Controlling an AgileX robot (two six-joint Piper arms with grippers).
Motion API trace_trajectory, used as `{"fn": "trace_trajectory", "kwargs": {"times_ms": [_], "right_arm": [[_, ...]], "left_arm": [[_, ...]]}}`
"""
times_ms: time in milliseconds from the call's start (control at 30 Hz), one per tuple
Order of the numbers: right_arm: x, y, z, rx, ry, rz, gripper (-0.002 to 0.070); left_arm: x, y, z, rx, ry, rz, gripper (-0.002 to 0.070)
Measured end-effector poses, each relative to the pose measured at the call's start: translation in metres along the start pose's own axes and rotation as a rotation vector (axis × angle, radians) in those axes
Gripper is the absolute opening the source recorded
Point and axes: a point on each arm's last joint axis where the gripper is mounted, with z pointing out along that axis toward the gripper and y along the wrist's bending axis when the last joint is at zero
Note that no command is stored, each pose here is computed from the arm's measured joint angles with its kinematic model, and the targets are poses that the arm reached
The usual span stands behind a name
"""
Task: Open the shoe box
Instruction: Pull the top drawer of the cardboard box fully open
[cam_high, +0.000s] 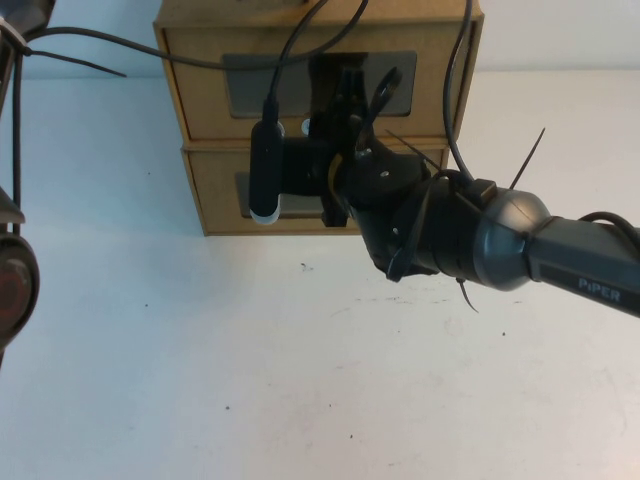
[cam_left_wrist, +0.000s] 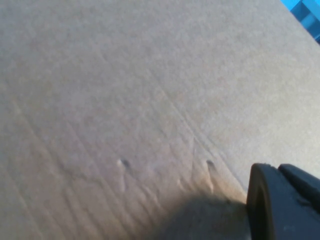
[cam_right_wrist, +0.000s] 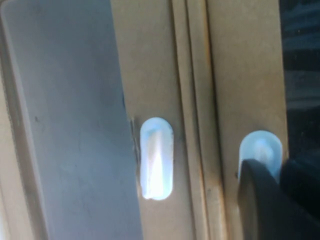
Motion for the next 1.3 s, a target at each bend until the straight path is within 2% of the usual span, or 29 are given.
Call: {"fn": "trace_trajectory", "kwargs": {"times_ms": [167, 700, 1033, 1167, 1300], "right_arm": [[-0.003, 0.001, -0.006, -0.024, 0.018, 0.026, 0.0011], [0.014, 0.012, -0.060, -0.095, 0.022, 0.023, 0.0008], [0.015, 0.013, -0.062, -0.081, 0.017, 0.044, 0.0008], [0.015, 0.013, -0.062, -0.081, 0.017, 0.046, 0.0008], [0.015, 0.013, -0.062, -0.078, 0.021, 0.045, 0.0008]], "left_arm": [[0.000, 0.000, 0.000, 0.000, 0.000, -0.007, -0.0005], [0.001, -0.004, 0.002, 0.018, 0.013, -0.018, -0.0005], [0.000, -0.005, 0.000, 0.018, 0.009, -0.034, -0.0005], [-0.005, -0.015, -0.017, 0.005, -0.011, -0.025, -0.0005], [-0.013, -0.046, -0.051, 0.020, -0.057, -0.004, -0.0005]]}}
